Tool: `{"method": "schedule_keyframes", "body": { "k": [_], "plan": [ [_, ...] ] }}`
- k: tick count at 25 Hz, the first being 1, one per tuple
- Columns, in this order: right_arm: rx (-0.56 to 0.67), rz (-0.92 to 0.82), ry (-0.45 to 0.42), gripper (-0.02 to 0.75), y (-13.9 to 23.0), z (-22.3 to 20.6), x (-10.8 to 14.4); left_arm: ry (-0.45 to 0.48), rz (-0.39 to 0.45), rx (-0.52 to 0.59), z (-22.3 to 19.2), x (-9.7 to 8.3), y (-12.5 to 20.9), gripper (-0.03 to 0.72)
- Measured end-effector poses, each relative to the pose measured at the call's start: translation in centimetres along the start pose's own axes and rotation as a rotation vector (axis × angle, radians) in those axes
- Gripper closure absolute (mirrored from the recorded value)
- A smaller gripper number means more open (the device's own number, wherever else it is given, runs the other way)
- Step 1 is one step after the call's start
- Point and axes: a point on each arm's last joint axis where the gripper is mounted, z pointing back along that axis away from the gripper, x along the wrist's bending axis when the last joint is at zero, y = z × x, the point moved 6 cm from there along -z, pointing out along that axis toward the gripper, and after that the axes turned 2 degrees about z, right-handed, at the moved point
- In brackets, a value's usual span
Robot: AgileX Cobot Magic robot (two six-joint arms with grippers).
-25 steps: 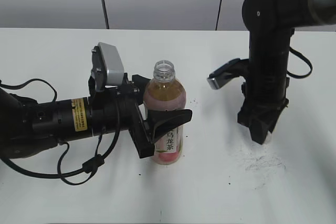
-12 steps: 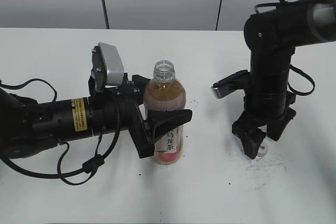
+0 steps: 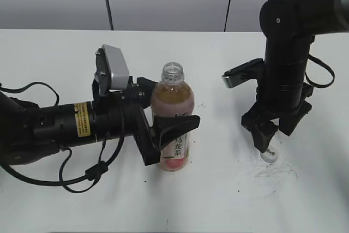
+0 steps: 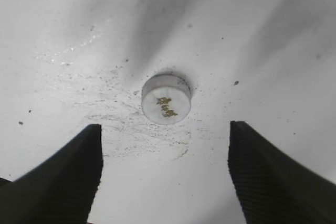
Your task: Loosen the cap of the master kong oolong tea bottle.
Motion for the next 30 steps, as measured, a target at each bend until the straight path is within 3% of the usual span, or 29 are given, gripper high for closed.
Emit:
{"method": "schedule_keyframes", "body": {
  "k": [6,12,30],
  "plan": [
    [-0.012,-0.006,0.005,0.184,-0.1,0.4,-0.1,0.005,-0.002,0.005,0.0,-0.1,0.1,0.135],
    [-0.014,-0.011,0.006,0.184,-0.1,0.4,-0.1,-0.013,-0.005,-0.004,0.1,0.2,-0.4,0.125],
    [-0.04,-0.054,0.013,0.185,-0.3,0.9,-0.1,-0.041,-0.154,-0.172,2.0,-0.7,-8.6,0.123]
  ]
}}
